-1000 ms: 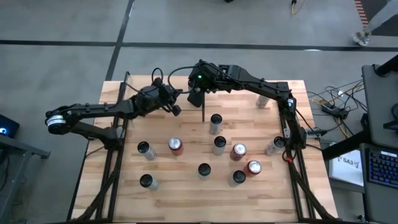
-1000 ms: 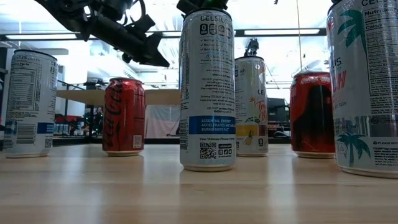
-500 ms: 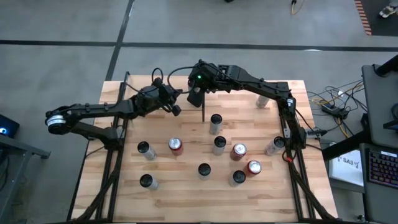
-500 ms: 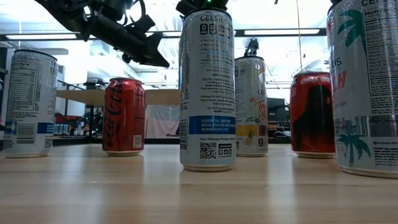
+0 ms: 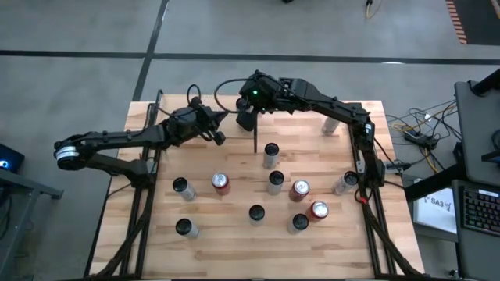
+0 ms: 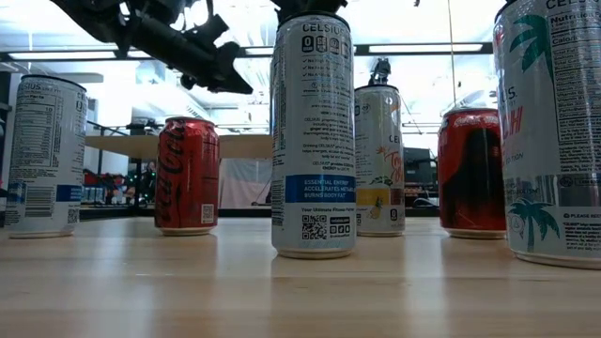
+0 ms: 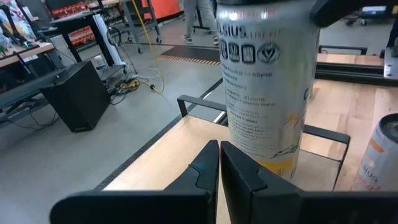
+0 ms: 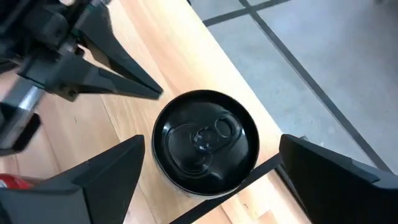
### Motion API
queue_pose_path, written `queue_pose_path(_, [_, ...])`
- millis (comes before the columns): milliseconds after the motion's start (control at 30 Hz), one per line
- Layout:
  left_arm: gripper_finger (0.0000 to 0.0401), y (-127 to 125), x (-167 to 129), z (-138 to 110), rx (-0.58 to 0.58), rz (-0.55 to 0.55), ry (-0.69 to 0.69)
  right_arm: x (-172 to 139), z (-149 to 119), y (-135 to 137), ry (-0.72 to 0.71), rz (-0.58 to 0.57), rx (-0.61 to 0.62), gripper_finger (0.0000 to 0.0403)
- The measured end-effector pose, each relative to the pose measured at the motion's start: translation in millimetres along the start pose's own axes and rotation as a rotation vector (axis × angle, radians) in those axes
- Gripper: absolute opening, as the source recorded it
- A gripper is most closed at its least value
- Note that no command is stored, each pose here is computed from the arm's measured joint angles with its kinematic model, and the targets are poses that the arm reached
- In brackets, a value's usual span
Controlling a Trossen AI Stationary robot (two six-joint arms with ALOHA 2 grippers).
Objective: Place canned beverage on shelf
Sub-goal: Put the top right white yellow soda can on the shelf
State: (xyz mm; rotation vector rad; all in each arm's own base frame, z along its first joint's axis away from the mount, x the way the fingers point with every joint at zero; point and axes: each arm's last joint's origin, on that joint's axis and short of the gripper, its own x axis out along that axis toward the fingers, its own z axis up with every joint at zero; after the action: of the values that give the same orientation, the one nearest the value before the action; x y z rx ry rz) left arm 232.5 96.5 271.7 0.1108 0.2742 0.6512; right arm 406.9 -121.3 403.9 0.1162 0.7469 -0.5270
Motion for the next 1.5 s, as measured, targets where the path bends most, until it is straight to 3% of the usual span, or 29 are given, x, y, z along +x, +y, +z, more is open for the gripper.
queue_pose_path(333, [0.0,-11.2,-34.8,12.1,-0.014,-0.094,-0.034,-38.3,6.7,-7.0,-0.086,-0.002,-0.022,0.0348])
queue_pose_path(667, [0.0,-26.8,-75.9,13.2,-0.04,-0.24,-0.13,-67.4,4.0,-4.0,-0.108,0.013,-0.089,0.0196])
queue_pose_path(1000, [0.0,-17.3,-107.1,1.4,-0.122,-0.287,-0.21,-55.8,-16.1,3.4,-0.051,0.022,-0.107,0.0089])
queue_pose_path(1300, [0.0,-12.5,-115.2,0.2,-0.147,-0.301,-0.242,-45.1,-60.7,-2.6,-0.149,0.019,-0.062,0.0042])
queue_pose_path(1500, [0.0,-14.2,-113.0,-0.5,-0.149,-0.302,-0.231,-15.9,-93.7,-9.2,-0.219,0.005,-0.009,0.0022])
